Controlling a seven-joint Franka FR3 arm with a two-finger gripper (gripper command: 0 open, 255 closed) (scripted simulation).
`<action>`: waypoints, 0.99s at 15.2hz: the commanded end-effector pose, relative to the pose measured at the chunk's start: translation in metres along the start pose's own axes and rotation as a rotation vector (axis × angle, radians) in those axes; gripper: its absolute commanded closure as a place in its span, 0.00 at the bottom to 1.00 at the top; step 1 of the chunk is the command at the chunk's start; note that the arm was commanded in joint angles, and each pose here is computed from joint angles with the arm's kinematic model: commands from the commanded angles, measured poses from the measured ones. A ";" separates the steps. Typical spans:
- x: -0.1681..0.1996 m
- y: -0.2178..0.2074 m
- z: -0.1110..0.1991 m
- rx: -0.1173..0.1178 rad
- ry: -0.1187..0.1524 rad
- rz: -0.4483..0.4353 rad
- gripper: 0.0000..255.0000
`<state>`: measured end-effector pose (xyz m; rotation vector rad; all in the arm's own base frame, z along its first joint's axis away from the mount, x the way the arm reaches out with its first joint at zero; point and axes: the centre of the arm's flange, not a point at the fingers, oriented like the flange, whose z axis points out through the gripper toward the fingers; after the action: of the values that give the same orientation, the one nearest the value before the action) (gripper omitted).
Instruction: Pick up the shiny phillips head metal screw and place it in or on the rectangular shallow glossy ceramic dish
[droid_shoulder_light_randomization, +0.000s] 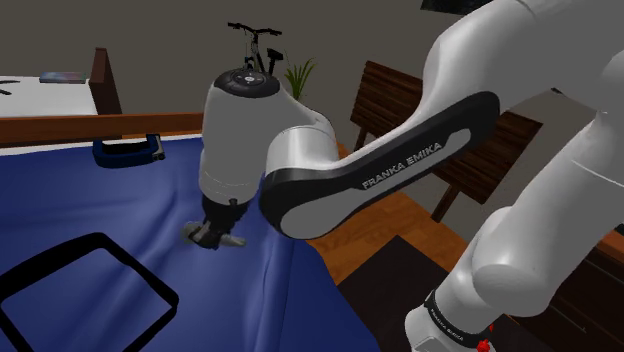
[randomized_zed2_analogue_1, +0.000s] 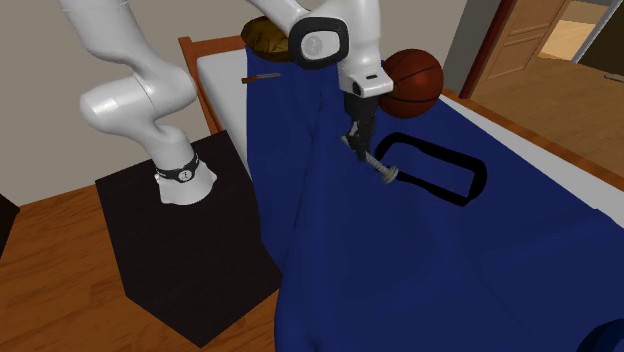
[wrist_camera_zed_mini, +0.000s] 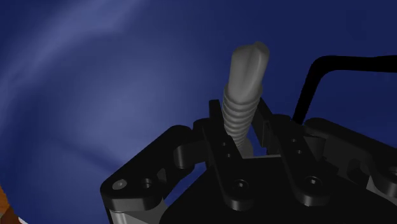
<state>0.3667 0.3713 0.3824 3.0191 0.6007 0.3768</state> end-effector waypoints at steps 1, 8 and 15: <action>0.017 -0.019 0.003 -0.001 0.002 0.002 1.00; 0.078 -0.087 0.015 -0.001 0.002 0.002 1.00; 0.140 -0.155 0.027 -0.001 0.002 0.002 1.00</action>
<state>0.4364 0.5559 0.3753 3.0210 0.6018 0.3807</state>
